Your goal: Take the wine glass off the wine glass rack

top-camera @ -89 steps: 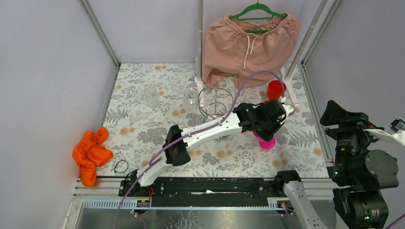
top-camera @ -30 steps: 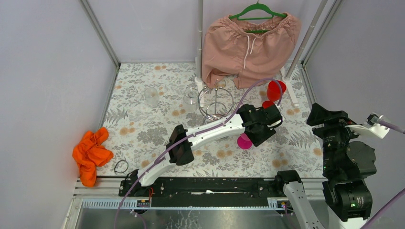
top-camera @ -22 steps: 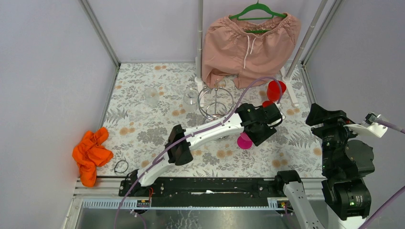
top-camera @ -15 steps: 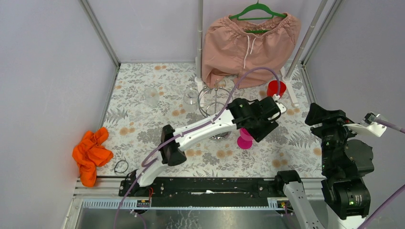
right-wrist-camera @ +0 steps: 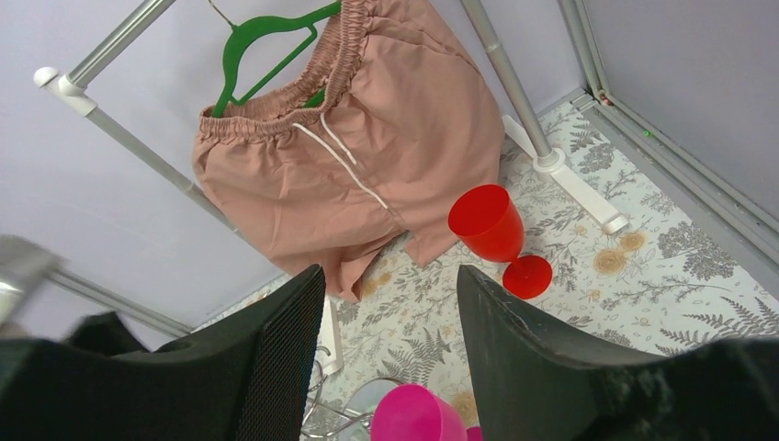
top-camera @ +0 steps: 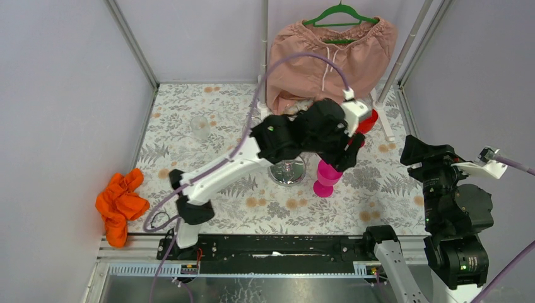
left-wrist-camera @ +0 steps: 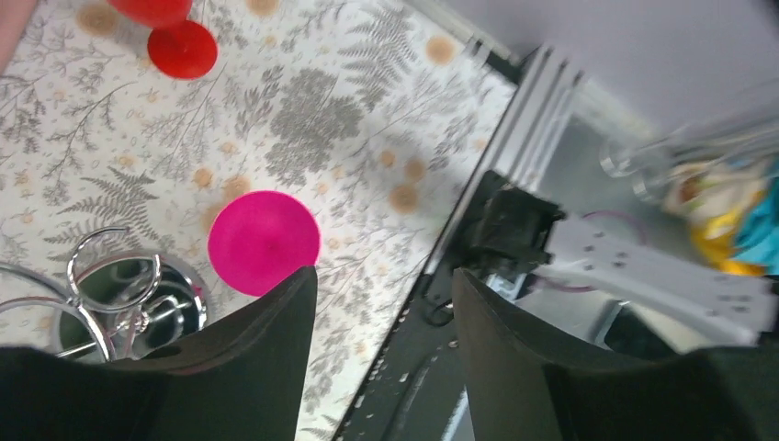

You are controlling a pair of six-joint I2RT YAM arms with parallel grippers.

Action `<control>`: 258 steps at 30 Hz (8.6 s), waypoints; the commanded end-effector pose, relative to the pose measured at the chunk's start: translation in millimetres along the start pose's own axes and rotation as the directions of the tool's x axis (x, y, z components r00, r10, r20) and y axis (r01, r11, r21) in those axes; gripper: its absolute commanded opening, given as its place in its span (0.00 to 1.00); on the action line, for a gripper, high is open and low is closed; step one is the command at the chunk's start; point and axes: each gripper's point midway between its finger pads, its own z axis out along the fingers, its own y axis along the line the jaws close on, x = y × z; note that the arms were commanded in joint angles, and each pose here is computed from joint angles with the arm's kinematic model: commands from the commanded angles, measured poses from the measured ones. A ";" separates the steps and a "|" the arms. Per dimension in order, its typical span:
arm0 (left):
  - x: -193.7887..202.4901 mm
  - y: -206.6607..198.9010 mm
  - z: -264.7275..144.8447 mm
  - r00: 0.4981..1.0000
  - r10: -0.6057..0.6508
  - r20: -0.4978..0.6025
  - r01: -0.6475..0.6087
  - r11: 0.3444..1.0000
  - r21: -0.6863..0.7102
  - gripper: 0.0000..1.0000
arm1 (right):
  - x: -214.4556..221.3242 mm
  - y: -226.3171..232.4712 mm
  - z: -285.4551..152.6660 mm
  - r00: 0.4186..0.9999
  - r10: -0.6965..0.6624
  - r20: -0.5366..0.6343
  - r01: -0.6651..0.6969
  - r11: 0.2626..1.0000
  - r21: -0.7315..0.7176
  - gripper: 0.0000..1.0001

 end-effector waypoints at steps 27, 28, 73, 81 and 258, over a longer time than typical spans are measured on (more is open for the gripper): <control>-35.9 279.4 -223.5 0.456 -0.660 0.597 0.728 0.663 0.178 0.56 | 31.1 36.9 48.7 0.993 -0.012 -0.115 -0.005 0.990 -0.142 0.62; -27.9 283.8 -218.7 0.460 -0.664 0.590 0.738 0.656 0.162 0.56 | 33.8 37.8 51.9 0.993 -0.007 -0.122 -0.010 0.989 -0.144 0.62; 76.3 261.5 -119.7 0.530 -0.782 0.329 0.785 0.599 0.158 0.40 | 73.8 47.3 84.6 0.972 0.050 -0.228 -0.092 0.980 -0.177 0.62; 78.3 257.7 -123.5 0.545 -0.771 0.330 0.776 0.613 0.150 0.33 | 73.4 47.4 83.3 0.972 0.058 -0.229 -0.100 0.979 -0.176 0.62; 40.8 277.6 -150.3 0.459 -0.841 0.287 0.708 0.542 0.452 0.00 | 129.3 45.8 105.1 0.921 0.105 -0.375 -0.182 0.968 -0.176 0.62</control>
